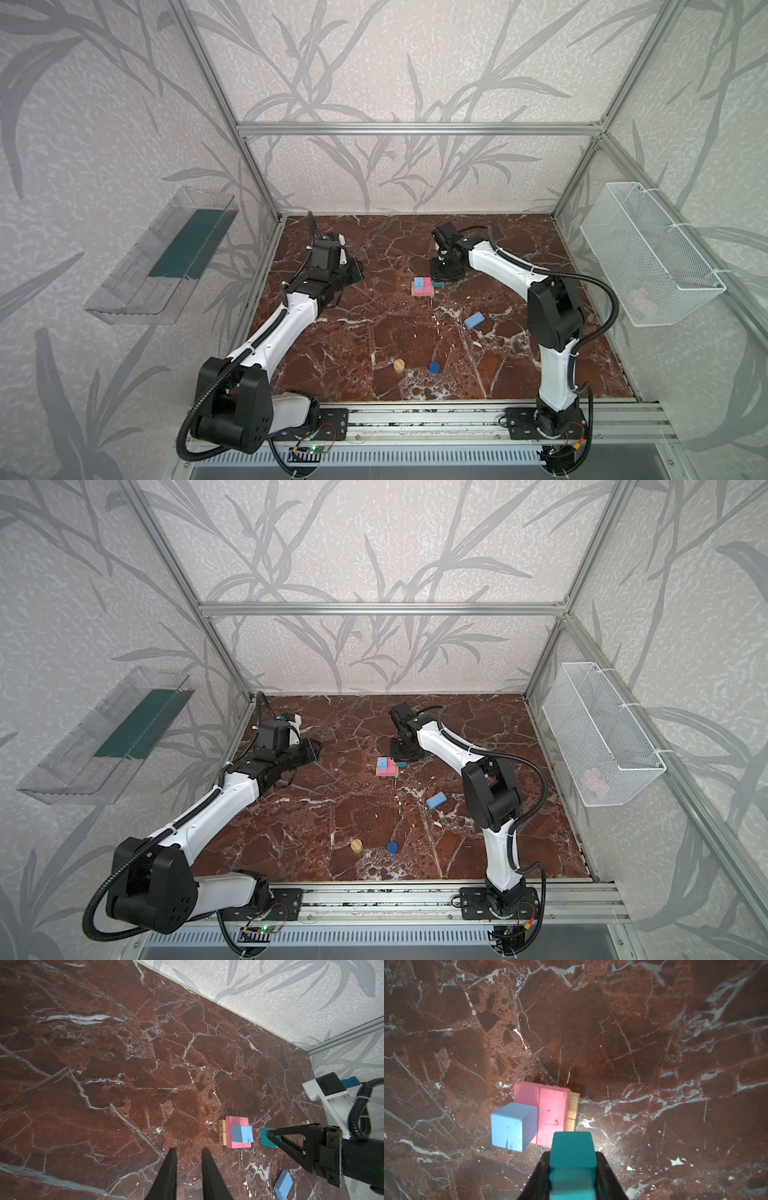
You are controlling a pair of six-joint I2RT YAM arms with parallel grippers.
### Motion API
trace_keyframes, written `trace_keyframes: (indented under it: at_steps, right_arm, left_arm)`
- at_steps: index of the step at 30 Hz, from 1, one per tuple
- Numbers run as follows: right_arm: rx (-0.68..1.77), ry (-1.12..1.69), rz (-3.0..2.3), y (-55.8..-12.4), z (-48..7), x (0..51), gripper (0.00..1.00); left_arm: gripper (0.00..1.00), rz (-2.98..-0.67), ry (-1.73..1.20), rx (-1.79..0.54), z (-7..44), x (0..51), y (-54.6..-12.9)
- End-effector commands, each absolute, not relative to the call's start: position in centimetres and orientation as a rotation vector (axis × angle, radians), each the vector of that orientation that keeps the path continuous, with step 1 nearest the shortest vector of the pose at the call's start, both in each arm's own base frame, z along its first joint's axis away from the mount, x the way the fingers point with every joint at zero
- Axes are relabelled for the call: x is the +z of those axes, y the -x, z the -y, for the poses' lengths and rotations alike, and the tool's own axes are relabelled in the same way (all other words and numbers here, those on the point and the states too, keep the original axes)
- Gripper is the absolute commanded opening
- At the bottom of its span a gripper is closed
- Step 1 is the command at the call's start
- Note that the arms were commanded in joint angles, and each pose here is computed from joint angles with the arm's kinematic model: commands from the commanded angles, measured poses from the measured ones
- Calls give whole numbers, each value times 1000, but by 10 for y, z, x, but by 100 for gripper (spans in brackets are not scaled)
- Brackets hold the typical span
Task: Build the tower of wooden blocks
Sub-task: 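Carry the teal cube with the right gripper over the pink blocks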
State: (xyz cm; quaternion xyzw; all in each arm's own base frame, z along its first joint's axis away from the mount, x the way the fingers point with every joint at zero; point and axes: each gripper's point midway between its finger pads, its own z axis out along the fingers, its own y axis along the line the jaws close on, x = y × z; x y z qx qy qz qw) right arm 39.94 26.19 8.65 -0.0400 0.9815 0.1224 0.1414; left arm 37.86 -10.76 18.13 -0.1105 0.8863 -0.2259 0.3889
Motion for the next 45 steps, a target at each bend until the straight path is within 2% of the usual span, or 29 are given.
trace_keyframes:
  at_steps: [1,32,45]
  right_arm:
    - [380,115,-2846,-400,-272,87,14]
    - [404,94,-2867,-407,-289,74,19]
    - [406,95,-2867,-406,-290,75,29]
  left_arm:
    - [21,-2223,265,-590,112,195,-385]
    - [21,-2230,270,-580,111,193,-385]
    - [21,-2229,272,-577,110,193,-385]
